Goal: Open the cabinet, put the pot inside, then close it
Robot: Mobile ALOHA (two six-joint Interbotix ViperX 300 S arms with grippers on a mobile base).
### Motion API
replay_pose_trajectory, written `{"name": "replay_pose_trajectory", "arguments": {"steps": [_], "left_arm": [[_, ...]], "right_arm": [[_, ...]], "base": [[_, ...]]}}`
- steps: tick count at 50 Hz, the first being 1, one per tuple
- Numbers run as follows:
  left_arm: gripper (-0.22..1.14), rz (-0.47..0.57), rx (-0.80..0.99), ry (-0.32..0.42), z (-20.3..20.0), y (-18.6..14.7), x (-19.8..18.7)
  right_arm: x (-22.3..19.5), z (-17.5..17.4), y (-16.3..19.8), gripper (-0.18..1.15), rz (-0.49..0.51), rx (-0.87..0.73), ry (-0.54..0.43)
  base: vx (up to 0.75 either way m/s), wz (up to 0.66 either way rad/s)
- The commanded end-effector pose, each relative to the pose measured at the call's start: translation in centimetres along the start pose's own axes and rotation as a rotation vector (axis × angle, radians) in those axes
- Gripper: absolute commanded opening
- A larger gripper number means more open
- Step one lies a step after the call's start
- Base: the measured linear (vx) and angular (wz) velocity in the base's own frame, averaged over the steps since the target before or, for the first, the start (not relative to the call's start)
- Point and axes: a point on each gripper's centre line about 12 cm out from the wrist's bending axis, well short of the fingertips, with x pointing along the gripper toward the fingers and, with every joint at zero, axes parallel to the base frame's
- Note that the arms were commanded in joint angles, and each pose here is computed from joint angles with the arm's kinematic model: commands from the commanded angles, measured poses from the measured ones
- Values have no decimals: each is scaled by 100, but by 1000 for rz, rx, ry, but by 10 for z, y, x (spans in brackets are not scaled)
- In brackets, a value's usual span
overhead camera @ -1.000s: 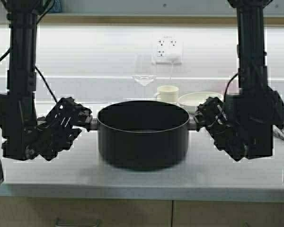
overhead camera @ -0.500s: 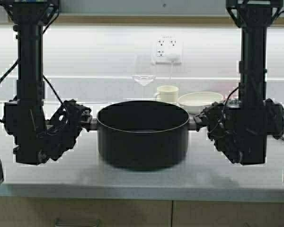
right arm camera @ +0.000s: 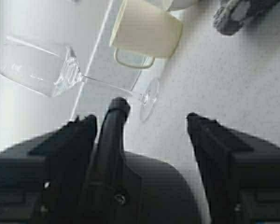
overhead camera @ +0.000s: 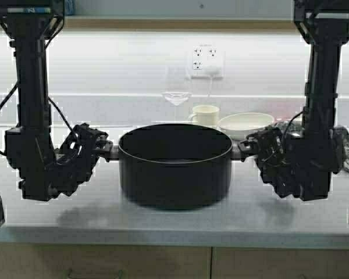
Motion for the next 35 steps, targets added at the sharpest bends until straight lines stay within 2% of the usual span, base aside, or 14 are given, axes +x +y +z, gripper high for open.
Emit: {"name": "replay_pose_trajectory", "arguments": {"steps": [1,13,18,23,31,33,35], "left_arm": [[92,-27,-1,-5,4,-7,8],[90,-8,-2,9,5,-3,4],[82,-5,0,7,6,-3,4],[59,6,0,13,6,-1,4],[5,35,3,26,5,1,3],[-4,37,6,26,5,1,3],[-6,42,8,26,6,1,3]], "right_arm": [[3,6,3,93,18,19,18],[-1,11,-4,91,19,31,60],[-1,13,-4,83,23,32,67],[-1,14,-4,64,21,33,62],[-4,15,-3,19,16,38,66],[-7,15,-2,9,10,36,68],[-8,15,-1,1,8,33,69]], "base": [[1,-1],[0,0],[0,0],[0,0],[0,0],[0,0],[0,0]]}}
